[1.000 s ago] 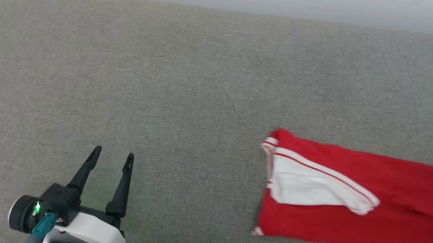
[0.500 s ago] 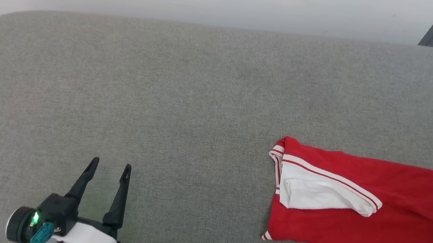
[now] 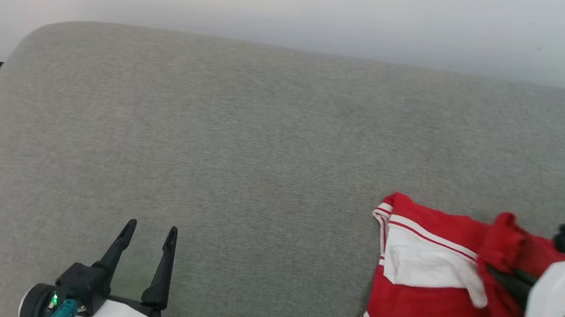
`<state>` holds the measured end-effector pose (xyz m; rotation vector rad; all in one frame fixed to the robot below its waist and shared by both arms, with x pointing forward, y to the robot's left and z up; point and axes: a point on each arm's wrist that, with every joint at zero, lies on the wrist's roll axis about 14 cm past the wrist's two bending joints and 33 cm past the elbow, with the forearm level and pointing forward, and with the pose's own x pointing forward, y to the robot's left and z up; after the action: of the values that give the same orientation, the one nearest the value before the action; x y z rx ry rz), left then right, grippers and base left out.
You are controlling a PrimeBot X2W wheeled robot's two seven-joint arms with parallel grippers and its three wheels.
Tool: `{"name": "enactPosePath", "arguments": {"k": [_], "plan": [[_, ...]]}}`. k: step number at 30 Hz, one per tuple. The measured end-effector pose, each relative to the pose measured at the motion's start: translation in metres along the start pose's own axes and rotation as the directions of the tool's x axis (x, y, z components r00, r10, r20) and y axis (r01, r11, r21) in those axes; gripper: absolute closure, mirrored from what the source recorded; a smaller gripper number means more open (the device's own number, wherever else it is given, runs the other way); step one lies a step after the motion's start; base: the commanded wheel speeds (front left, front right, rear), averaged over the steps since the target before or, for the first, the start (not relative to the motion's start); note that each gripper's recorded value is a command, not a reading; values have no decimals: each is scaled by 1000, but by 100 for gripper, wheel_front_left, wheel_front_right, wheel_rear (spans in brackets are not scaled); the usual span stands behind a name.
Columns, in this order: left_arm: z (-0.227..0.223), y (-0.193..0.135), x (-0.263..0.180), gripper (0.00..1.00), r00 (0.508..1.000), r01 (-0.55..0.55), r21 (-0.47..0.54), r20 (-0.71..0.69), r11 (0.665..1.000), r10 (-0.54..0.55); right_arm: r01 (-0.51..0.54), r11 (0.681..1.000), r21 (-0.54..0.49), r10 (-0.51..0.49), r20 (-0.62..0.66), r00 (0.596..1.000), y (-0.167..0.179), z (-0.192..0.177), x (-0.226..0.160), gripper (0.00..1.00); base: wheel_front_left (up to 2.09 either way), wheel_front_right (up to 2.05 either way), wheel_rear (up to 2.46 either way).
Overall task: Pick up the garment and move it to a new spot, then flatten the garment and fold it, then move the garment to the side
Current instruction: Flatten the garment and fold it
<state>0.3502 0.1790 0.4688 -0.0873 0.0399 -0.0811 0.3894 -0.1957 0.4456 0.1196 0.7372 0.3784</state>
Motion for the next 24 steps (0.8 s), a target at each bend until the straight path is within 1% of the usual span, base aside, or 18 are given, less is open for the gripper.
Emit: {"name": "enactPosePath", "arguments": {"k": [2,4,5,8,12,14,16,19,20,21,22,24], "plan": [[0,2,-4,0,1000,-13,-10,0,1000,13,-51,998,-41,50,-6,999,22,3,7,100,0,0,0],[-1,5,-8,0,1000,-29,-18,-1,999,29,-100,993,-60,99,-21,995,42,2,14,100,0,0,0],[-2,9,-12,0,999,-47,-28,-5,998,47,-141,986,-92,138,-37,990,59,3,19,100,0,0,0],[-4,11,-18,0,998,-63,-37,-10,997,63,-177,974,-144,169,-63,984,77,2,29,100,0,0,0],[-4,13,-21,0,997,-78,-47,-7,996,78,-209,964,-162,198,-78,977,93,3,45,100,0,0,0],[-3,14,-21,0,996,-85,-49,-6,995,85,-222,962,-156,209,-100,973,98,-3,52,100,0,0,0],[-3,16,-21,0,996,-94,-49,-5,994,94,-216,961,-172,197,-122,973,97,-10,59,100,0,0,0],[-4,20,-22,0,994,-109,-51,-11,993,108,-209,965,-158,191,-123,974,94,-12,67,100,0,0,0],[-5,21,-22,0,994,-113,-51,-14,992,112,-207,966,-158,188,-123,974,94,-12,69,80,0,0,0],[-6,22,-22,0,993,-116,-51,-15,992,115,-206,966,-157,190,-115,975,94,-11,71,54,0,0,0],[-5,23,-22,0,993,-118,-51,-15,992,118,-206,966,-155,191,-107,976,95,-10,71,0,0,0,0],[-5,23,-21,0,993,-119,-53,-15,992,118,-202,968,-150,191,-89,978,94,-7,71,0,0,0,0]]}}
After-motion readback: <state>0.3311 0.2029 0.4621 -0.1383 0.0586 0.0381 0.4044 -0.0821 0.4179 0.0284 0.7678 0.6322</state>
